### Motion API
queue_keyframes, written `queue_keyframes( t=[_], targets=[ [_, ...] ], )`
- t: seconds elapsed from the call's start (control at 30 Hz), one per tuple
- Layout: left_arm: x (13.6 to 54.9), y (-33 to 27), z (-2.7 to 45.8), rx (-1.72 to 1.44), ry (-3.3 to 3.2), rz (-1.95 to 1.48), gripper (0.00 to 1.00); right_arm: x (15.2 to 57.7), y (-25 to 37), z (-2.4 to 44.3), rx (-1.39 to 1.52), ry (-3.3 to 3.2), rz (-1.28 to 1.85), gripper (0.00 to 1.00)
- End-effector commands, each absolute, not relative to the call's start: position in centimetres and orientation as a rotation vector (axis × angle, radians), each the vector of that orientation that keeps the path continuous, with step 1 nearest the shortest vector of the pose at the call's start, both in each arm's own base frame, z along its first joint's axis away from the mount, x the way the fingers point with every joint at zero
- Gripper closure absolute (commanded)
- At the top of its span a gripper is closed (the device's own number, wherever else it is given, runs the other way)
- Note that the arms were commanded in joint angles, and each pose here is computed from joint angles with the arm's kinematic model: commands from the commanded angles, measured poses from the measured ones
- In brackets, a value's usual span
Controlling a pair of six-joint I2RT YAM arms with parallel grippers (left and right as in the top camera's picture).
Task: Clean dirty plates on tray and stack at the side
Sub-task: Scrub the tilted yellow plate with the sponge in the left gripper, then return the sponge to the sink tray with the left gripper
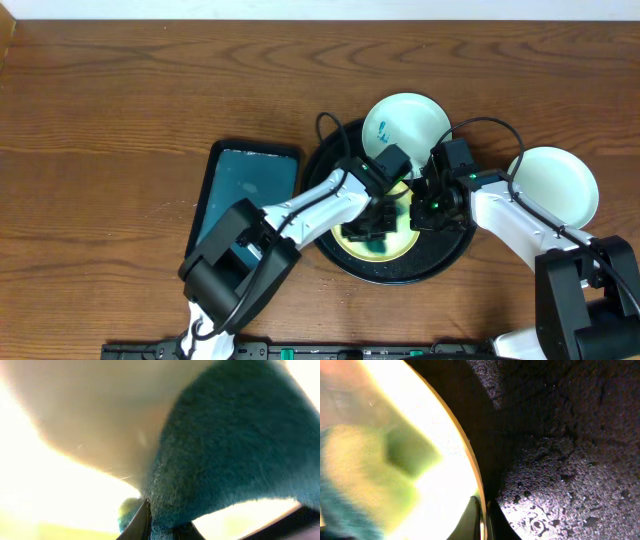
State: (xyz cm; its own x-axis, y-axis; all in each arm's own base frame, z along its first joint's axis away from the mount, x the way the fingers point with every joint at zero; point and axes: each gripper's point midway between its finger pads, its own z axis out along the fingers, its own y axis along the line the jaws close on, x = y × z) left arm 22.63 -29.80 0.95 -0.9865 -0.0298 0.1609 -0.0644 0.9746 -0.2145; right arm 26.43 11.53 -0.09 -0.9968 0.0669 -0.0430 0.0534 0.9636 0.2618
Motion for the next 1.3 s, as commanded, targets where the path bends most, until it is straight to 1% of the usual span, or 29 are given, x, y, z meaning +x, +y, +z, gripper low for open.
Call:
queue_keyframes(
  t=[0.0, 0.17, 0.23, 0.3, 0.4, 0.5, 0.57, 0.6, 0.73, 0.8, 0.9, 1.0, 1.03, 1.07, 1.1, 1.17, 1.27],
  targets=[
    [23.7, -21.6, -1.8, 0.196, -3.036, -0.182, 0.93, 25.1, 9.5, -2.0, 0.099, 3.120, 0.222, 0.99],
    [26.5, -17.7, -0.3, 0.254, -3.161, -0.510, 0.93, 25.1, 9.5, -2.0, 0.098, 3.121, 0.221, 0.99],
    [27.5, -16.8, 0.3, 0.243, -3.208, -0.606, 0.93, 25.1, 9.5, -2.0, 0.095, 3.121, 0.221, 0.99],
    [27.8, -16.6, 0.6, 0.242, -3.223, -0.634, 0.92, 25.1, 9.5, -2.0, 0.092, 3.121, 0.221, 0.99],
    [27.9, -17.1, 1.4, 0.251, -3.233, -0.587, 0.93, 25.0, 9.4, -2.0, 0.086, 3.121, 0.221, 0.99],
    [27.6, -18.4, 2.9, 0.272, -3.232, -0.453, 0.93, 25.0, 9.4, -2.0, 0.087, 3.123, 0.219, 0.99],
    [27.7, -19.0, 4.7, 0.287, -3.258, -0.368, 0.92, 25.0, 9.4, -2.0, 0.087, 3.124, 0.219, 0.99],
    [27.8, -19.4, 6.5, 0.302, -3.293, -0.289, 0.92, 25.0, 9.3, -2.0, 0.087, 3.124, 0.211, 0.99],
    [28.0, -19.1, 10.9, 0.292, -3.387, -0.154, 0.93, 24.8, 8.8, -2.1, 0.090, 3.130, 0.168, 0.99],
    [28.1, -18.1, 12.5, 0.291, -3.423, -0.153, 0.93, 24.8, 8.8, -2.1, 0.083, 3.131, 0.168, 0.99],
    [28.5, -14.6, 14.2, 0.365, -3.464, -0.326, 0.92, 25.0, 8.9, -2.1, 0.055, 3.124, 0.171, 0.99],
    [28.6, -11.8, 13.8, 0.437, -3.428, -0.453, 0.93, 25.6, 9.1, -2.0, 0.028, 3.098, 0.184, 0.99],
    [28.5, -10.4, 12.8, 0.483, -3.390, -0.492, 0.93, 25.9, 9.3, -2.0, -0.011, 3.081, 0.201, 0.96],
    [28.5, -9.5, 12.1, 0.501, -3.369, -0.512, 0.93, 26.0, 9.5, -2.0, -0.027, 3.076, 0.212, 0.96],
    [28.4, -8.7, 11.2, 0.514, -3.348, -0.523, 0.93, 26.0, 9.8, -1.9, -0.050, 3.077, 0.236, 0.99],
    [28.2, -7.9, 9.4, 0.493, -3.317, -0.482, 0.92, 25.7, 10.7, -1.7, -0.107, 3.079, 0.319, 0.99],
    [27.8, -8.1, 6.5, 0.406, -3.275, -0.290, 0.93, 25.7, 10.7, -0.8, -0.111, 3.076, 0.318, 0.99]
  ],
)
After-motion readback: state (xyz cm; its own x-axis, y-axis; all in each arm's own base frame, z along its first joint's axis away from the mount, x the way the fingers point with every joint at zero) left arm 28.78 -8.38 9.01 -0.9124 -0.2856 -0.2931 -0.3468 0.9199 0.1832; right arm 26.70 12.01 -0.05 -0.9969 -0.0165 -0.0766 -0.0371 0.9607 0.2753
